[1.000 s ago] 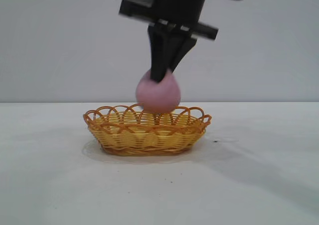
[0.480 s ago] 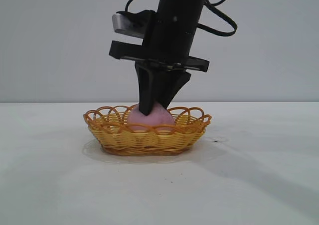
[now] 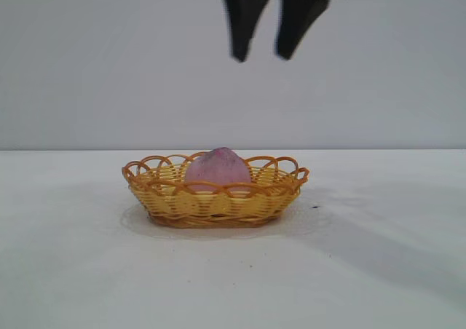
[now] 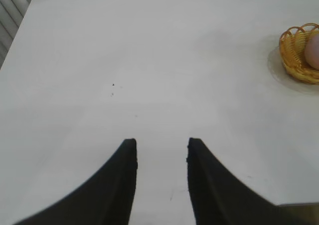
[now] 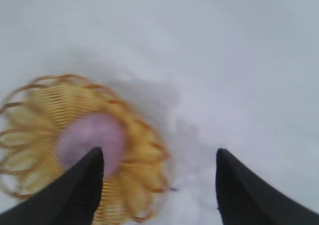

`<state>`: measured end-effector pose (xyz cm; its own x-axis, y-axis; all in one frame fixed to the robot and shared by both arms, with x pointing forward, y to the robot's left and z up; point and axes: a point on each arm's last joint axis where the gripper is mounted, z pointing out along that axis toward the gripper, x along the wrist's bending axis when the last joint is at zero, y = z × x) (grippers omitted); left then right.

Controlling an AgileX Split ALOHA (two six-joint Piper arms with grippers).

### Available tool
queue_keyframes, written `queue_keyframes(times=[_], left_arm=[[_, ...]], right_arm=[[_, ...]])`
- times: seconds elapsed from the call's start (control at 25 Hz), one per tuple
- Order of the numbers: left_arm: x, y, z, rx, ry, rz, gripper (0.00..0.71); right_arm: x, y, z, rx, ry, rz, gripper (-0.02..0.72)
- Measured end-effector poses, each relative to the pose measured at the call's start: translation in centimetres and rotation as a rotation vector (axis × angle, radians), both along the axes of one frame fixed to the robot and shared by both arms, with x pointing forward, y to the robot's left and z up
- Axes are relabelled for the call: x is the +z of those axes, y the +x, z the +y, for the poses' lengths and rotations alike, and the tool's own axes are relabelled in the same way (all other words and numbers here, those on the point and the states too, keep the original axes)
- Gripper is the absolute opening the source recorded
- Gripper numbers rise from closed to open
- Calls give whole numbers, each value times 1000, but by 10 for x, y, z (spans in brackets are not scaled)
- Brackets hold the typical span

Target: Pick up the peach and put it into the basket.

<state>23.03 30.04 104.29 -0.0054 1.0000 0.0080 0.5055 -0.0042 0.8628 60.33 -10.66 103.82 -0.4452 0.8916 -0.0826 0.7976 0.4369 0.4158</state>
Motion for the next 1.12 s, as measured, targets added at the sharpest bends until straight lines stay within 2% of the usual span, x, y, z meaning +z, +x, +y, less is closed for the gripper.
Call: queue_keyframes(times=[0.16, 0.28, 0.44, 0.6, 0.68, 0.76, 0.92, 1.04, 1.12], left_arm=[[0, 0, 0, -1, 1, 0, 250], [0, 0, 0, -1, 1, 0, 250], [0, 0, 0, -1, 1, 0, 250], [0, 0, 0, -1, 1, 0, 250], [0, 0, 0, -1, 1, 0, 250], [0, 0, 0, -1, 1, 0, 250], [0, 0, 0, -1, 1, 0, 250], [0, 0, 0, -1, 1, 0, 250], [0, 0, 0, -1, 1, 0, 250]], right_arm=[[0, 31, -75, -220, 26, 11, 417], [0, 43, -121, -332, 65, 10, 417], [-11, 53, -156, -423, 96, 10, 417], [-30, 58, -173, -494, 103, 57, 417], [-30, 58, -175, -504, 106, 58, 417], [-17, 54, -175, -504, 120, 29, 417], [44, 27, -176, -488, 159, -100, 417], [89, -16, -176, -462, 183, -209, 417], [100, -53, -178, -457, 189, -259, 417]])
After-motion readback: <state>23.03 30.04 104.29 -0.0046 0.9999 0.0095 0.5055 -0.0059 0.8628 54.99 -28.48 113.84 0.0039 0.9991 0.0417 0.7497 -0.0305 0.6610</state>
